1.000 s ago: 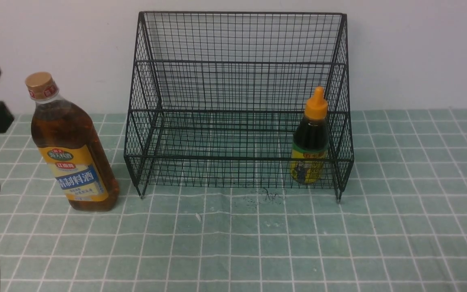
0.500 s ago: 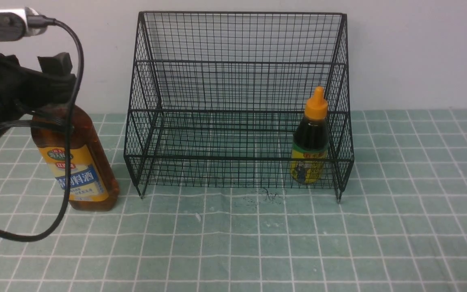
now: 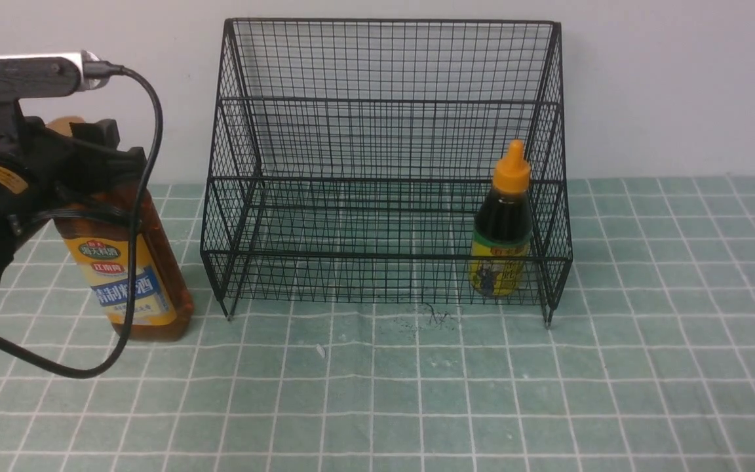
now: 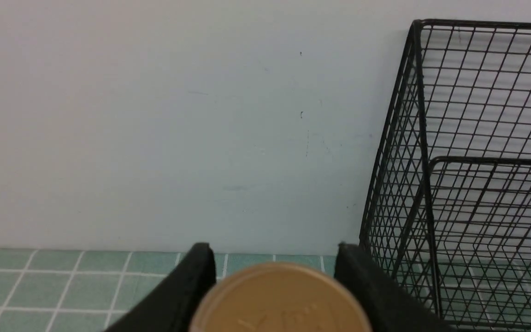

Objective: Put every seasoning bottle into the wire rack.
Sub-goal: Use the left arm to grab the condiment bottle closest to it, then use the left arm to put the condiment bottle back on the shelf

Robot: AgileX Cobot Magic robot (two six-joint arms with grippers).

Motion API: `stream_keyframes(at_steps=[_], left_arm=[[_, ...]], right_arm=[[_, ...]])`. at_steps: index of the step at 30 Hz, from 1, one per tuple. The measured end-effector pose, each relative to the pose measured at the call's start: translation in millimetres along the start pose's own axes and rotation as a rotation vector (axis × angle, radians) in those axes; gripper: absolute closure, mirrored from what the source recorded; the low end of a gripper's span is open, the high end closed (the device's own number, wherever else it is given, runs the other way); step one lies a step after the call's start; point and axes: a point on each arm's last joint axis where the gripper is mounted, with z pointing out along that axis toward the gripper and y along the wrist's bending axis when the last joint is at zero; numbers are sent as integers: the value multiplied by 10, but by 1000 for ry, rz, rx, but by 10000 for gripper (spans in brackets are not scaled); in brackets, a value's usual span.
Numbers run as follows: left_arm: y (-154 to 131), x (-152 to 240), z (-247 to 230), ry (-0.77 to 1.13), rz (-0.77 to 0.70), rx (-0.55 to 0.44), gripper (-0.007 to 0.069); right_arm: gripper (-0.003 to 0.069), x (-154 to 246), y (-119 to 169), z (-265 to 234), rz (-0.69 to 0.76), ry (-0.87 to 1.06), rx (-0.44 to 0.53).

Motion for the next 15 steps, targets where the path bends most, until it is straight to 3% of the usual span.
stream_keyframes(at_steps=[7, 15], left_arm=[[-38, -315, -260, -12, -6, 21, 326], [-148, -1441, -723, -331, -28, 68, 325]], right_arm=[[673, 0, 0, 0, 0, 0, 0], [673, 0, 0, 0, 0, 0, 0]])
